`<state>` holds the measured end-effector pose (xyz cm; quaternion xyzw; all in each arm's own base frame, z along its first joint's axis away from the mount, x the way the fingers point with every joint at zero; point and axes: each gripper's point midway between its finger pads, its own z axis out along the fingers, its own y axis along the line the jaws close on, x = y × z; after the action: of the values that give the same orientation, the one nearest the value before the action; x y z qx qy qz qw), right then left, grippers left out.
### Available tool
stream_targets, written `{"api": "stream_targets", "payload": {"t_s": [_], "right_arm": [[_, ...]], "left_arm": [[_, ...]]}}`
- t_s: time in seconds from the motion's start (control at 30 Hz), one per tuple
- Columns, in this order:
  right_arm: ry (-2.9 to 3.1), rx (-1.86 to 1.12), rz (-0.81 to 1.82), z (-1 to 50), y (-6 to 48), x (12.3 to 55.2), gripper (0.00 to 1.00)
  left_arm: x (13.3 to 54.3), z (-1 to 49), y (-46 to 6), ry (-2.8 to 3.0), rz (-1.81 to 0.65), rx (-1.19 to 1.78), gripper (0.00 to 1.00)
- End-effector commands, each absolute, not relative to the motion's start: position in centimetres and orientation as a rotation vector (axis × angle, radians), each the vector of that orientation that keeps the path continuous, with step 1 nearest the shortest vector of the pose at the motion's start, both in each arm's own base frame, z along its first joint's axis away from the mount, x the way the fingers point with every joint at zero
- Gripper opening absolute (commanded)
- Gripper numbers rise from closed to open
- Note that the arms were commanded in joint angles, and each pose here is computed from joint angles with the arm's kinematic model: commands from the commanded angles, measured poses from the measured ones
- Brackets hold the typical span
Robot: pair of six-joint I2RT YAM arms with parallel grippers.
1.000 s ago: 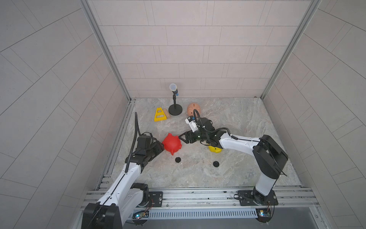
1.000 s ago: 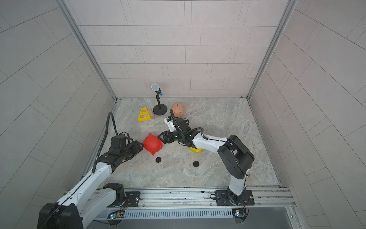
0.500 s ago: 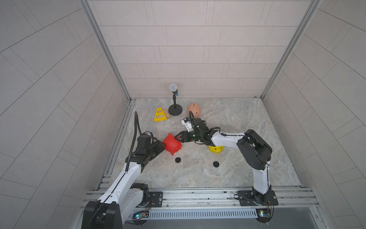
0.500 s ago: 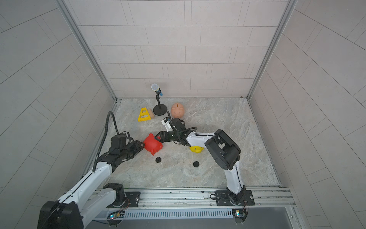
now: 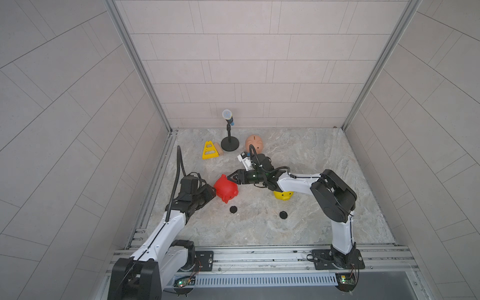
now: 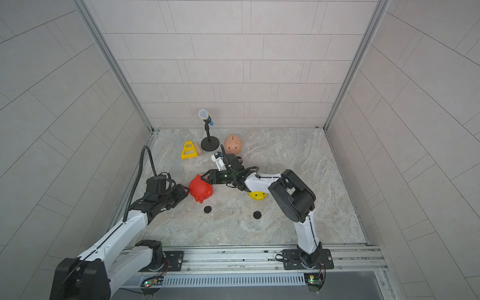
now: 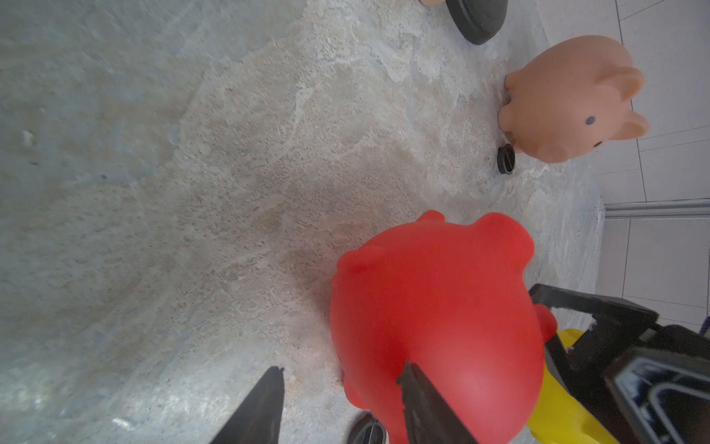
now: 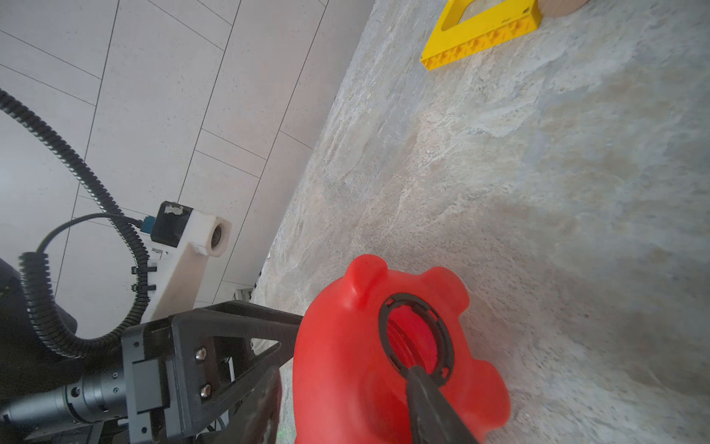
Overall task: Close piggy banks
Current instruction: Turn over the piggy bank at the center of the board.
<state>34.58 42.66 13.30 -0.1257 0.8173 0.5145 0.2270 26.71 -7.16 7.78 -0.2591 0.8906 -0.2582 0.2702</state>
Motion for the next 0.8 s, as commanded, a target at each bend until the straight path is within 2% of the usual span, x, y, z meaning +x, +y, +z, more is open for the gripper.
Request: {"api": "stream_targets", "payload": {"t_s": [0.0,0.2,0.5,0.77], "right_arm": [[2.234,-0.346,1.485,14.3,43.2,33.7,0.53],[2.231,-0.347,1.493,15.0,43.3,33.1,0.52],[2.352,-0.278,1.218,12.7,39.8,34.2,0.54],[2.379,-0.285,1.189,12.7,39.0,33.4,0.54]], "left_arm": [[26.9,7.8,-7.2,2.401,-0.700,-0.678,0.54],[26.8,7.6,-7.3,2.412,-0.700,-0.683,0.54],[26.7,7.7,-7.3,2.414,-0.701,-0.680,0.54],[26.8,7.8,-7.4,2.415,-0.708,-0.675,0.54]]}}
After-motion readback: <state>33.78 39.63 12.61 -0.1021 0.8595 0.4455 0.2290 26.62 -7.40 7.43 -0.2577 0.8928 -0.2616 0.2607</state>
